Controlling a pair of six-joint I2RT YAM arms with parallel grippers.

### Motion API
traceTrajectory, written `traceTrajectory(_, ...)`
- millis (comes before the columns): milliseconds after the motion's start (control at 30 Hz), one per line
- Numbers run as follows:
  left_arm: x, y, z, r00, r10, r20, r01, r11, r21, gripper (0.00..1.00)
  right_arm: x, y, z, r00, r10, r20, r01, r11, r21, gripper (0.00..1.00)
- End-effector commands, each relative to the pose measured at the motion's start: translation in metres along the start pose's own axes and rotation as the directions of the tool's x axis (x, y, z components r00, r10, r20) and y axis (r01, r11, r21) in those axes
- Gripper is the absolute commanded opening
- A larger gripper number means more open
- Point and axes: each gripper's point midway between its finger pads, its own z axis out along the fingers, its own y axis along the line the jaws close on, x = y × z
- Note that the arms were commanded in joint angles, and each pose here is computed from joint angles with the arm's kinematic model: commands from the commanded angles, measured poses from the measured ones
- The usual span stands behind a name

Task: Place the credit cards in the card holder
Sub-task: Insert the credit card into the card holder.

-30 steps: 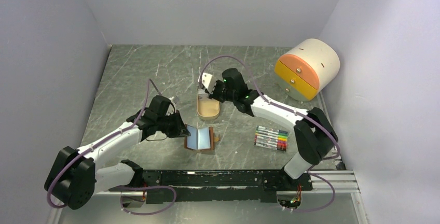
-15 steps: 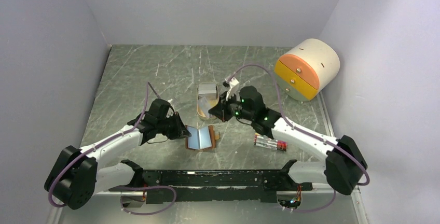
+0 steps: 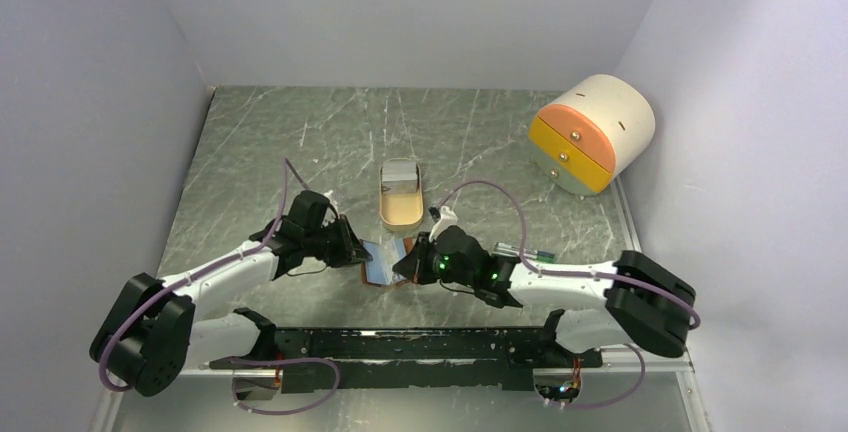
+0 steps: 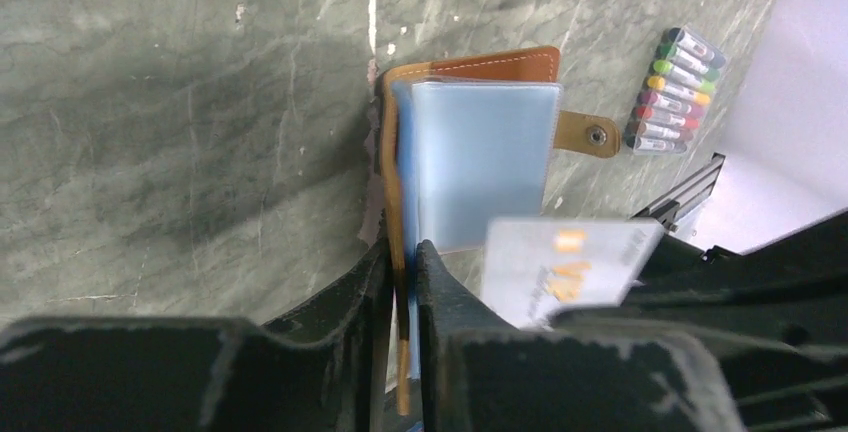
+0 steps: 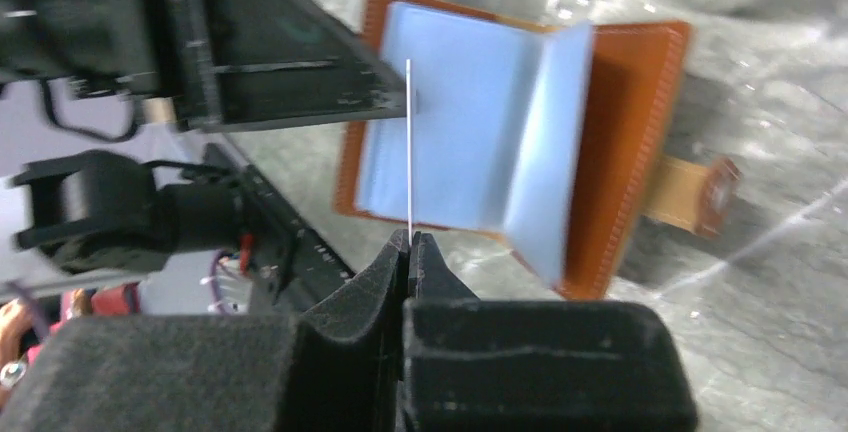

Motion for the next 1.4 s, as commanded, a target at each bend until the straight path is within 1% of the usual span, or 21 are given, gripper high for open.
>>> traceTrajectory(0,0.002,0.012,0.005,1.000,0.009,-0.010,-0.009,0.999,-0.045,0.21,-0.010,-0.007,0.017,0.994,0.071,0.080,-0.074,0.997,0.032,0.00)
traceTrajectory(133,0.007,0.021,0.007,1.000,0.005,-0.024,-0.006,0.998,-0.068,0.24,0.005,-0.023,0.028,0.997,0.073,0.033,-0.075,0.995,0.062,0.00)
traceTrajectory(300,0.006,0.028,0.004,1.000,0.012,-0.009,-0.013,0.995,-0.101,0.26,0.010,-0.036,0.031,0.994,0.108,0.027,-0.110,0.992,0.067,0.00)
traceTrajectory(500,0.007,0.036,0.005,1.000,0.016,-0.012,-0.017,0.991,-0.135,0.26,0.014,-0.050,0.032,0.988,0.152,0.013,-0.152,0.986,0.070,0.00)
traceTrajectory(667,0.006,0.040,0.005,1.000,0.023,-0.010,-0.025,0.987,-0.159,0.18,0.018,-0.056,0.034,0.987,0.161,-0.011,-0.159,0.984,0.076,0.00)
traceTrajectory(733,0.006,0.039,0.006,1.000,0.026,-0.013,-0.028,0.988,-0.151,0.14,0.018,-0.055,0.035,0.986,0.165,-0.012,-0.164,0.985,0.060,0.00)
traceTrajectory(800,0.007,0.037,0.007,0.999,0.028,-0.019,-0.030,0.990,-0.141,0.12,0.019,-0.053,0.036,0.985,0.169,-0.019,-0.168,0.985,0.047,0.00)
traceTrajectory(833,0.007,0.037,0.008,0.999,0.029,-0.024,-0.032,0.990,-0.138,0.14,0.019,-0.051,0.036,0.985,0.171,-0.023,-0.170,0.985,0.038,0.00)
traceTrajectory(867,0.008,0.038,0.009,0.999,0.028,-0.032,-0.033,0.990,-0.139,0.19,0.020,-0.051,0.037,0.984,0.173,-0.028,-0.172,0.985,0.033,0.00)
traceTrajectory(900,0.009,0.039,0.010,0.999,0.031,-0.038,-0.036,0.989,-0.146,0.27,0.021,-0.051,0.037,0.984,0.177,-0.034,-0.176,0.984,0.025,0.01)
traceTrajectory(933,0.010,0.042,0.010,0.999,0.030,-0.044,-0.036,0.987,-0.158,0.32,0.022,-0.050,0.038,0.983,0.181,-0.038,-0.180,0.983,0.018,0.01)
traceTrajectory(967,0.010,0.045,0.011,0.998,0.029,-0.049,-0.037,0.985,-0.171,0.34,0.022,-0.051,0.037,0.981,0.188,-0.037,-0.188,0.982,0.015,0.02)
traceTrajectory(1100,0.010,0.048,0.009,0.999,0.029,-0.038,-0.036,0.982,-0.184,0.30,0.027,-0.057,0.035,0.976,0.216,-0.043,-0.215,0.976,0.015,0.02)
traceTrajectory(1200,0.008,0.047,0.007,0.999,0.028,-0.022,-0.031,0.982,-0.185,0.31,0.031,-0.059,0.034,0.971,0.230,-0.058,-0.230,0.973,0.017,0.03)
traceTrajectory(1267,0.007,0.046,0.006,0.999,0.030,-0.020,-0.033,0.982,-0.184,0.33,0.032,-0.059,0.034,0.971,0.232,-0.060,-0.231,0.973,0.021,0.07)
traceTrajectory(1333,0.006,0.044,0.005,0.999,0.029,-0.016,-0.032,0.984,-0.177,0.34,0.032,-0.061,0.035,0.971,0.231,-0.063,-0.229,0.973,0.030,0.16)
traceTrajectory(1367,0.007,0.043,0.005,0.999,0.028,-0.016,-0.030,0.985,-0.172,0.35,0.032,-0.061,0.036,0.971,0.229,-0.063,-0.227,0.973,0.033,0.17)
